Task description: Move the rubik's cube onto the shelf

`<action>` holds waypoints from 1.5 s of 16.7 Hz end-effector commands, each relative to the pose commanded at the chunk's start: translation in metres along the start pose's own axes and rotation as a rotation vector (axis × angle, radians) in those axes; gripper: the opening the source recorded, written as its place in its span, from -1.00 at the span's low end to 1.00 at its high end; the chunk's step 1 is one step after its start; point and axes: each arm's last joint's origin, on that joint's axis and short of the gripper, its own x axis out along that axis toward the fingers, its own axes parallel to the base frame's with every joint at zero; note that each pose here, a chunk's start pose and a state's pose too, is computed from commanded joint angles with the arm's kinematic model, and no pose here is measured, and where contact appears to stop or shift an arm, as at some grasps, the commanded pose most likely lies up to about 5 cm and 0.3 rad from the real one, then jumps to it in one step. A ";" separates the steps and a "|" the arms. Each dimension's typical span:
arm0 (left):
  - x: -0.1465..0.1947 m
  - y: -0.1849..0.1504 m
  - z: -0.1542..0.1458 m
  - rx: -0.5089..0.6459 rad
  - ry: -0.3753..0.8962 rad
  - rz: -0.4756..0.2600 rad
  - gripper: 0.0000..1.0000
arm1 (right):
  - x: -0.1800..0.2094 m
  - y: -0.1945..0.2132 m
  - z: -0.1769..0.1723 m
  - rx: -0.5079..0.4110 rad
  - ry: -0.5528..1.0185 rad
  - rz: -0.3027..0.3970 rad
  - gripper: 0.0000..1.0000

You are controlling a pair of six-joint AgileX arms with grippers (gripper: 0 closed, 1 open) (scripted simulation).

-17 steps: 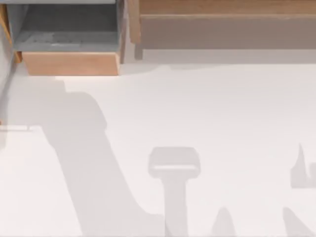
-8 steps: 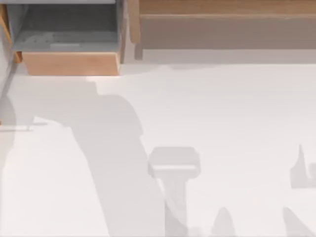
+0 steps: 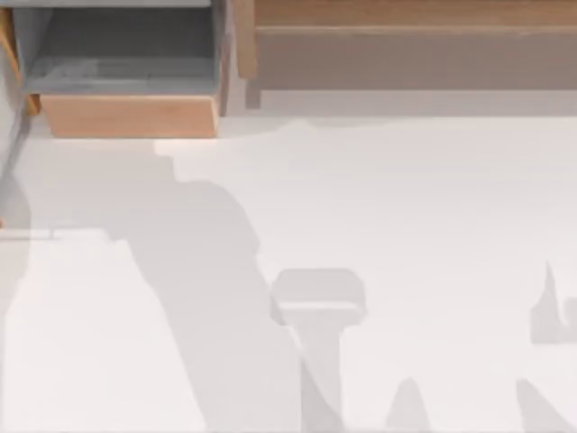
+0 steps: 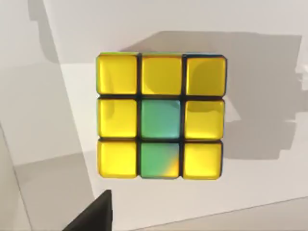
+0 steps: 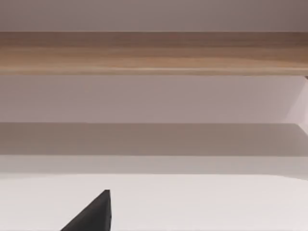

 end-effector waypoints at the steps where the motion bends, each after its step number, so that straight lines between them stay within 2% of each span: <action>1: 0.013 0.010 -0.001 -0.003 0.004 -0.002 1.00 | 0.000 0.000 0.000 0.000 0.000 0.000 1.00; 5: 0.068 0.030 0.004 0.005 0.023 -0.019 1.00 | 0.000 0.000 0.000 0.000 0.000 0.000 1.00; 11: 0.077 0.029 0.010 0.015 0.014 -0.016 1.00 | 0.000 0.000 0.000 0.000 0.000 0.000 1.00; 24: 0.077 0.029 0.010 0.015 0.014 -0.016 -0.96 | 0.000 0.000 0.000 0.000 0.000 0.000 1.00; 25: 0.077 0.029 0.010 0.015 0.014 -0.016 -1.00 | 0.000 0.000 0.000 0.000 0.000 0.000 1.00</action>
